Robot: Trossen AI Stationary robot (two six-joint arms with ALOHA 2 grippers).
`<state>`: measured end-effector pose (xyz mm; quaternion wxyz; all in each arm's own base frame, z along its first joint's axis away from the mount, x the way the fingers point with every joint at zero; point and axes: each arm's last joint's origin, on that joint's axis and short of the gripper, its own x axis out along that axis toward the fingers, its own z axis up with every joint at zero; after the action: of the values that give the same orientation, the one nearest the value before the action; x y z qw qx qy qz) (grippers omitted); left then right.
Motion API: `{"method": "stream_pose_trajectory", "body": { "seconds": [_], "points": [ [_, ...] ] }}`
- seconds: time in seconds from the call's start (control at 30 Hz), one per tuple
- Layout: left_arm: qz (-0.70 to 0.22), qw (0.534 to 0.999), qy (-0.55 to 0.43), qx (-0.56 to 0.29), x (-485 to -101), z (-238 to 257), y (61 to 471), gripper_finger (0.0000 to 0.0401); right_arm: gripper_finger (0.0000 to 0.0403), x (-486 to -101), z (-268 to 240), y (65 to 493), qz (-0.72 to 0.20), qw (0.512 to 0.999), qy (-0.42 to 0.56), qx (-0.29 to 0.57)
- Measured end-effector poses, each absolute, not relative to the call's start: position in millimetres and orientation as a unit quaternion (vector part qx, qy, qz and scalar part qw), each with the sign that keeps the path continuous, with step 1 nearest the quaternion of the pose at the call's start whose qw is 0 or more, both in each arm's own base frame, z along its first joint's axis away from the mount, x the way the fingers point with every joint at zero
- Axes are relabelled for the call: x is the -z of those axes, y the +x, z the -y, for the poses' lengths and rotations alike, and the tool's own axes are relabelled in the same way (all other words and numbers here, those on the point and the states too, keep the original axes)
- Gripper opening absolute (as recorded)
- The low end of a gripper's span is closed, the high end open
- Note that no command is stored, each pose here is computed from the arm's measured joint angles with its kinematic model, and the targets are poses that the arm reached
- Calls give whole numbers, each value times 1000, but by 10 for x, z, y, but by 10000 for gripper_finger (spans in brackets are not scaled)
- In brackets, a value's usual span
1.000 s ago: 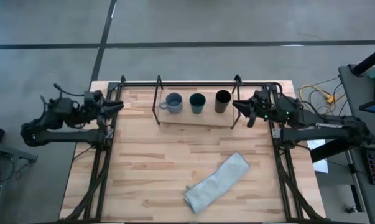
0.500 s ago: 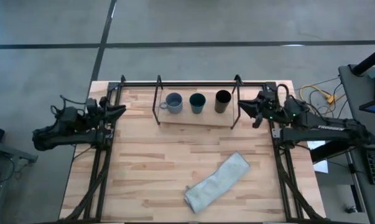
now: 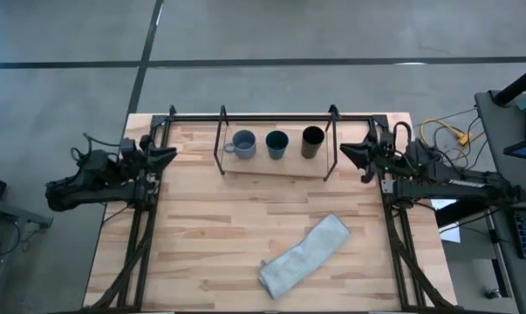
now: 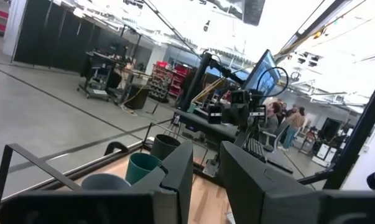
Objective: Stack small to large cups/mugs on shelf
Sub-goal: Return to Home Position
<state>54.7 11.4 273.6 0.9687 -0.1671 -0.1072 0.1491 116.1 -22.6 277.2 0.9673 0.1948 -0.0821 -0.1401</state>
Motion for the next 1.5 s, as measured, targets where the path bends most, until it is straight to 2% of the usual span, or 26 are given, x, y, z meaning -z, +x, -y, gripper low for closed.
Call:
{"method": "stream_pose_trajectory", "body": {
  "seconds": [0.47, 1.13, 1.5],
  "points": [
    [103, 969, -166, -149, -2722, -114, 560, 68, 54, -2306, 221, 1123, 124, 955, 236, 129],
    [58, 973, -161, -156, -2618, -116, 589, 68, 54, -2051, 198, 970, 175, 947, 243, 115],
    [27, 971, -176, -162, -2261, -128, 751, 68, 54, -1980, 196, 959, 177, 945, 252, 113]
  ]
}}
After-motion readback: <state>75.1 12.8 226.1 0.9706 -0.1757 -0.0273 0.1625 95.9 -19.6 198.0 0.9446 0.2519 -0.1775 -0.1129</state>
